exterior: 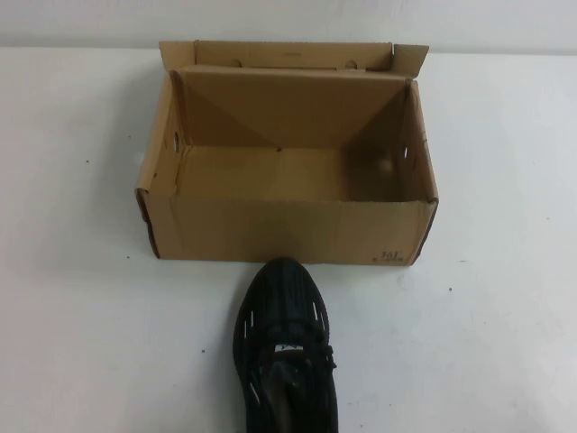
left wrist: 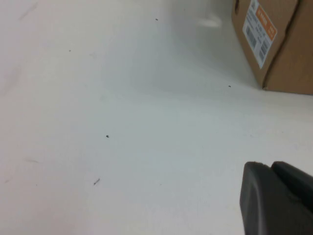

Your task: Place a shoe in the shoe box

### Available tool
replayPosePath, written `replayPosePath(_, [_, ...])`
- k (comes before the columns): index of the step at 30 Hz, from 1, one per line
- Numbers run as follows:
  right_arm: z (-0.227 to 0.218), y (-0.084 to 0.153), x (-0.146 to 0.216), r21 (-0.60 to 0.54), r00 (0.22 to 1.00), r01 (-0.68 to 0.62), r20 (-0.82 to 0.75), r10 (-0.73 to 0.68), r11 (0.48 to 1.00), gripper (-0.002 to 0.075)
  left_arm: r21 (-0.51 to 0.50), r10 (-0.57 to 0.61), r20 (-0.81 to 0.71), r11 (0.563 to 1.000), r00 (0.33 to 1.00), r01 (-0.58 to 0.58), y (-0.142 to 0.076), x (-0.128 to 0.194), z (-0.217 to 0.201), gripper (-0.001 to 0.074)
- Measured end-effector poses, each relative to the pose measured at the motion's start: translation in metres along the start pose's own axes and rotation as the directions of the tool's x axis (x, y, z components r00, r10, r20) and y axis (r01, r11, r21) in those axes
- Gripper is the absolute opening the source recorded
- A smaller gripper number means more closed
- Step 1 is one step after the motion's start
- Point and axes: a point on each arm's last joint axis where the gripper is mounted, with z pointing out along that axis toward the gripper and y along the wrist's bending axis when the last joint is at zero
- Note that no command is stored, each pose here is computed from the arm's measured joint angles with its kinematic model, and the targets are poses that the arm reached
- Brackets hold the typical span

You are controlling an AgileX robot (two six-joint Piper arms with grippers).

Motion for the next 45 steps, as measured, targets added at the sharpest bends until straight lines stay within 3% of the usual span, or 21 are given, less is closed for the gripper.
replayPosePath(9, [0.0,0.0,0.0,-0.002,1.0,-0.005,0.0,0.005,1.0,-0.0017,-0.02,0.154,-0.002,0.988,0.988,-0.154,0.002,0.0,0.0,-0.0001])
replayPosePath(33, [0.0,0.001,-0.001,-0.011,0.999,-0.03,0.015,0.03,0.999,-0.0017,-0.023,0.18,0.006,0.983,0.984,-0.18,0.002,0.0,0.0,-0.0001])
replayPosePath(41, [-0.003,0.0,-0.023,-0.004,0.966,-0.033,0.255,0.033,0.999,-0.0017,-0.045,0.182,0.137,0.983,0.974,-0.178,0.002,-0.012,0.0,-0.0001])
replayPosePath(45, [-0.011,-0.002,-0.043,0.004,0.882,-0.036,0.471,0.03,0.999,-0.0017,-0.066,0.181,0.273,0.983,0.945,-0.169,0.002,-0.024,-0.003,-0.0001])
